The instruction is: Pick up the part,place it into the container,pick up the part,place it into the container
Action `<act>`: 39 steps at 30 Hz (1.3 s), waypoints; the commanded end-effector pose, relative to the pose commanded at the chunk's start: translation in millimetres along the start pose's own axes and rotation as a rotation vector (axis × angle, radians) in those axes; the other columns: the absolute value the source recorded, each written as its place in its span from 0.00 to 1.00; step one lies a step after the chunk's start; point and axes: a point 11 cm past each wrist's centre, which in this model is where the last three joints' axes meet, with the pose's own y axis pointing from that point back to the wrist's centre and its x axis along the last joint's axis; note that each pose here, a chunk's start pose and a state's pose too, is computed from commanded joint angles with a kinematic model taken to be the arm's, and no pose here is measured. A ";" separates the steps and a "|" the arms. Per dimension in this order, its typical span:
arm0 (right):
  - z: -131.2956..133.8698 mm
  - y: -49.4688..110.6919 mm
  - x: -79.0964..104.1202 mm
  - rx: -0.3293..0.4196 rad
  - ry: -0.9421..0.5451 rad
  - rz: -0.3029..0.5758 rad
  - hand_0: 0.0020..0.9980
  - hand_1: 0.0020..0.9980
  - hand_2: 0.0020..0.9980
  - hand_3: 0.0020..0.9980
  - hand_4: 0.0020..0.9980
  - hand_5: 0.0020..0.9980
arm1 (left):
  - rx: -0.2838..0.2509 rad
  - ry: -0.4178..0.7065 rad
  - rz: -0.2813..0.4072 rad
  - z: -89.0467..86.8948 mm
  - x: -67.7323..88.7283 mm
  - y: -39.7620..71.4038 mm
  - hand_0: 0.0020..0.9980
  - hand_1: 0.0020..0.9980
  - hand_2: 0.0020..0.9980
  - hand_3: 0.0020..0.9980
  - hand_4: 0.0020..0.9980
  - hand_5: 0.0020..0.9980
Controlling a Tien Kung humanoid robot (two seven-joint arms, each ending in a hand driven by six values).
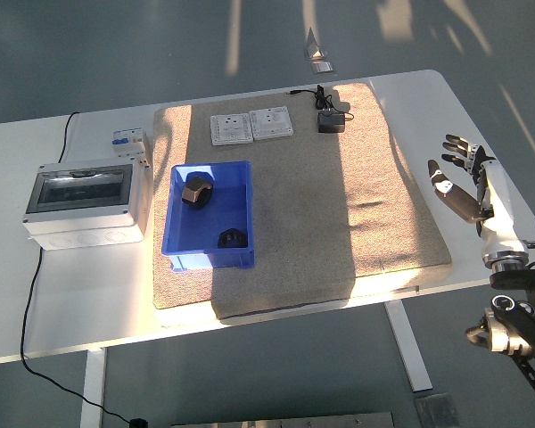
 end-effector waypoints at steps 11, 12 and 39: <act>-9.4 -8.8 71.2 0.074 -0.198 0.338 0.63 0.34 0.40 0.43 0.75 0.29 | 0.015 -0.011 -0.010 -0.8 -1.4 0.0 0.68 0.66 0.67 0.74 0.81 0.86; -8.7 -9.3 75.2 0.069 -0.215 0.356 0.63 0.34 0.40 0.43 0.75 0.29 | 0.012 -0.009 -0.011 0.0 -1.7 0.0 0.68 0.66 0.67 0.74 0.81 0.86; -19.8 -19.0 111.5 0.098 -0.398 0.473 0.62 0.33 0.41 0.42 0.73 0.40 | -0.040 0.058 -0.034 5.2 -14.8 1.9 0.68 0.66 0.69 0.75 0.80 0.83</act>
